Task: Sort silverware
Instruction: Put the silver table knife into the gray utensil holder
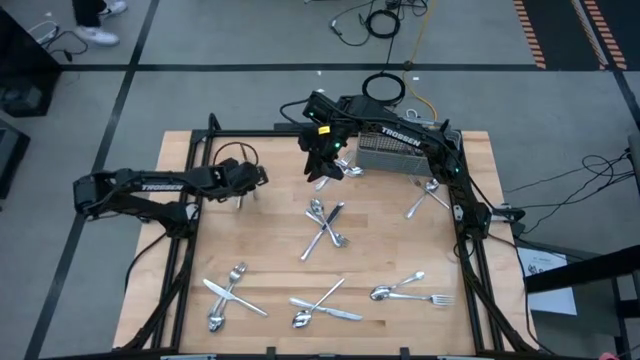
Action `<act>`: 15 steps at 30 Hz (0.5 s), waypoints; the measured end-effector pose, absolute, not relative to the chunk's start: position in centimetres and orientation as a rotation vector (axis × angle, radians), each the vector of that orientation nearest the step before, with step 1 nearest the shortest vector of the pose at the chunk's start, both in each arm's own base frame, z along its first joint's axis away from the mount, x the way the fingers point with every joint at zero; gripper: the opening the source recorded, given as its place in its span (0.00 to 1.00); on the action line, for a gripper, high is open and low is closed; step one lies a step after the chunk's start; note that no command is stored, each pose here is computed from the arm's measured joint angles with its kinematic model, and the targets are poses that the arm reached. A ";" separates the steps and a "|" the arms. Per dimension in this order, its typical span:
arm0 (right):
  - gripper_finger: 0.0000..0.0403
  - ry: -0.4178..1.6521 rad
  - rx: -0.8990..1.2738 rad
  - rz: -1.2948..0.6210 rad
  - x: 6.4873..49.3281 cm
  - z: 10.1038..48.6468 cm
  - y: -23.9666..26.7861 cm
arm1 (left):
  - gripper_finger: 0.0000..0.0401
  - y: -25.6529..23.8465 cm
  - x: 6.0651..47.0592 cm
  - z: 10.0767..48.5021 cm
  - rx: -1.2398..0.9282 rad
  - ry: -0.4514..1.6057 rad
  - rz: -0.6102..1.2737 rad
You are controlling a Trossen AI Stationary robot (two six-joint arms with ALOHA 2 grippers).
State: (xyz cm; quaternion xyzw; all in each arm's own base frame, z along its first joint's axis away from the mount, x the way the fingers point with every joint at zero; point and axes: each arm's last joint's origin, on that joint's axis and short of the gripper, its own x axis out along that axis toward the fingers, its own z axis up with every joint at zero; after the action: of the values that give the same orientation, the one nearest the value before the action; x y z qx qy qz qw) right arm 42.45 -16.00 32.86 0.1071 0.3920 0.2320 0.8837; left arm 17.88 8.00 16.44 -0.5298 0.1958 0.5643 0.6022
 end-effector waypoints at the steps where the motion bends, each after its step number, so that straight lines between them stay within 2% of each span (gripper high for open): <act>1: 0.35 0.806 0.236 0.501 42.4 32.9 -15.9 | 0.06 8.0 17.9 16.8 -1.216 0.440 1.280; 12: 0.35 0.662 0.346 0.707 42.3 33.5 -15.9 | 0.05 6.5 17.0 23.1 -0.992 0.185 0.875; 15: 0.35 0.605 0.371 0.695 42.6 33.9 -16.8 | 0.05 5.8 16.4 25.0 -0.910 0.100 0.748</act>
State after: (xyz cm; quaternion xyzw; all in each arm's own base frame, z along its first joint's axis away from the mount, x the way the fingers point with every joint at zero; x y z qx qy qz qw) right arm 42.58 -16.81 33.93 0.1781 0.2902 0.3334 0.8791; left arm 16.40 5.80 25.01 -0.4290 0.0472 0.3525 0.8303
